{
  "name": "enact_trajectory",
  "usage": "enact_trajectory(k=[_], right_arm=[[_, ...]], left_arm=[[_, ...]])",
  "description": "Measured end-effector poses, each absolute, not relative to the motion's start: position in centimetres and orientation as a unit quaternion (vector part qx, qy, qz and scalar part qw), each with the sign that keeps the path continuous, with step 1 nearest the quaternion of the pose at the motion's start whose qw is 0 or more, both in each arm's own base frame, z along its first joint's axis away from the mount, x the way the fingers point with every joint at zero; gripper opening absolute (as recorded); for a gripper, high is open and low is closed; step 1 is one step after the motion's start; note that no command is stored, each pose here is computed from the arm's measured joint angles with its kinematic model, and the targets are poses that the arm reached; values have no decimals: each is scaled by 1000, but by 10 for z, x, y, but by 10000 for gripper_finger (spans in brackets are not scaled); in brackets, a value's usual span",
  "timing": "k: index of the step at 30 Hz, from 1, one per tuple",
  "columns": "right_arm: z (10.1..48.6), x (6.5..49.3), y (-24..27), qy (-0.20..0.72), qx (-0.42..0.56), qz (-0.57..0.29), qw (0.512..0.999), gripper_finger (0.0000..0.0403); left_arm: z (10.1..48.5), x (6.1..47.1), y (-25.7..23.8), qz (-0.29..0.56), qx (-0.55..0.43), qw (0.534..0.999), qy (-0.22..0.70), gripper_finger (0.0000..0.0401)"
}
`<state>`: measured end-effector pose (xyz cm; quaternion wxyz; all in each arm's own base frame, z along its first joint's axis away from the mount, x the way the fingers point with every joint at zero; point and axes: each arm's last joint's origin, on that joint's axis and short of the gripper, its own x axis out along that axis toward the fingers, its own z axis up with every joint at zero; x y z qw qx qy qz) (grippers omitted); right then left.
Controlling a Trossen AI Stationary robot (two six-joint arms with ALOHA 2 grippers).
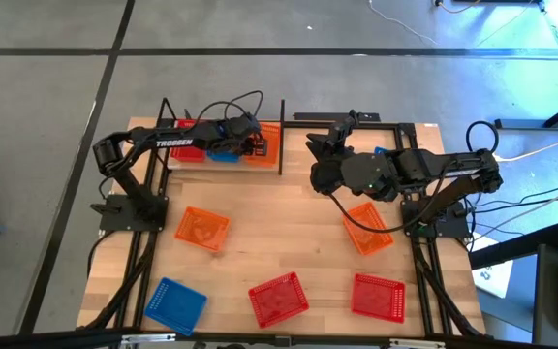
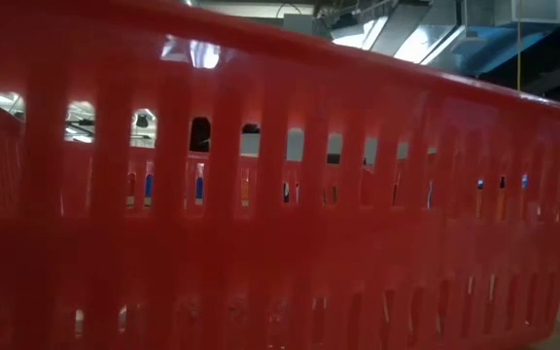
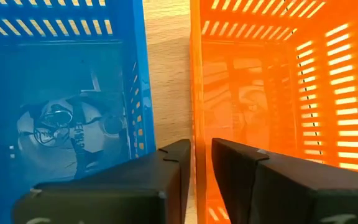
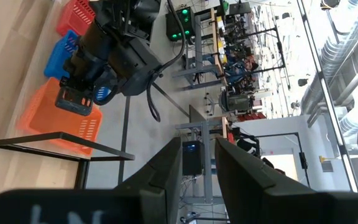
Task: Stack baskets on shelf by color
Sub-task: Put the top right orange bin on the shelf, then stack the left red bin on the red bin on the shelf
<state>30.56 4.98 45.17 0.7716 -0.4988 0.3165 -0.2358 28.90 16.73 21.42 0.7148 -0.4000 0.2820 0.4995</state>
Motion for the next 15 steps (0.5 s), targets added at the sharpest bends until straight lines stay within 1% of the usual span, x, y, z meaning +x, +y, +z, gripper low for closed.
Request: enact_trajectory(k=[6, 11, 13, 15], right_arm=[[452, 306, 50, 317, -499, -236, 772, 99], [454, 303, 49, 314, -497, -238, 773, 99], [456, 301, 49, 311, -495, -240, 775, 99], [457, 299, 48, 310, -494, -245, 774, 99]], left_arm=[[218, 288, 167, 499, -398, 718, 277, 66], [236, 283, 161, 501, -366, 740, 258, 67], [248, 279, 157, 507, -355, 748, 238, 67], [263, 275, 150, 503, -335, 765, 222, 67]])
